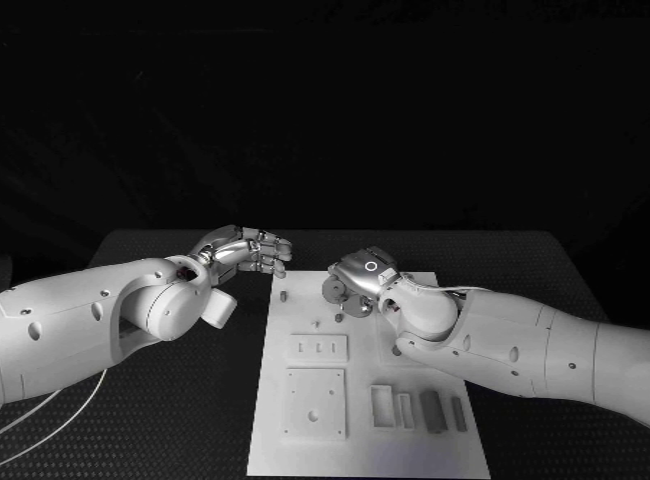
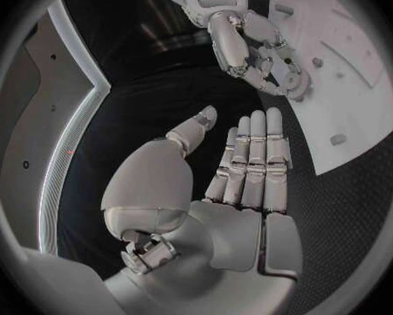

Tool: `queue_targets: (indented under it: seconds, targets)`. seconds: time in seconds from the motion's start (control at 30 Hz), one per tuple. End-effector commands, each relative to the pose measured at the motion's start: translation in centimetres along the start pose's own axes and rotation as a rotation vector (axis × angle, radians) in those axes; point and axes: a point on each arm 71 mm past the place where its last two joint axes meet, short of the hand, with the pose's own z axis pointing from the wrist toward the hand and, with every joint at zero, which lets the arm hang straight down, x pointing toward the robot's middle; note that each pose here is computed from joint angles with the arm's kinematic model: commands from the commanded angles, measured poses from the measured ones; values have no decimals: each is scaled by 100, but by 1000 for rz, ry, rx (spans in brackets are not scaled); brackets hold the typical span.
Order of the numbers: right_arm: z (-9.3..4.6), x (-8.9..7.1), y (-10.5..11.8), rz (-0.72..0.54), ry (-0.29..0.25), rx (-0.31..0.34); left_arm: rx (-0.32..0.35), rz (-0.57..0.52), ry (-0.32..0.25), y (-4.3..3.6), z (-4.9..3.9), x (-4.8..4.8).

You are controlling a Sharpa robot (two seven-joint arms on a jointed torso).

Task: Assemble the parts on the task board

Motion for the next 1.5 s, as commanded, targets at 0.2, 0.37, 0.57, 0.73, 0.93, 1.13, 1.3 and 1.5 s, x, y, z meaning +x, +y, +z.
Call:
queue_targets:
  seconds: [0.2, 0.37, 0.57, 0.73, 0.93, 1.13, 1.3, 1.5]
  targets:
    - [19, 33, 4, -28, 17, -7, 11, -1, 8, -19, 11, 17]
    - [17, 84, 32, -27, 29, -13, 11, -1, 11, -20, 16, 25]
    - [20, 113, 61, -25, 34, -19, 11, -1, 12, -20, 20, 28]
    - [21, 134, 78, -23, 37, -22, 12, -2, 14, -21, 23, 32]
    - [30, 147, 81, -24, 38, -21, 11, -2, 14, -20, 25, 33]
    - [40, 159, 53, -23, 40, -16, 11, -2, 14, -20, 28, 34]
    - [53, 162, 46, -19, 39, -14, 11, -2, 16, -20, 29, 38]
    - [71, 176, 33, -6, 47, -13, 11, -2, 17, -21, 32, 43]
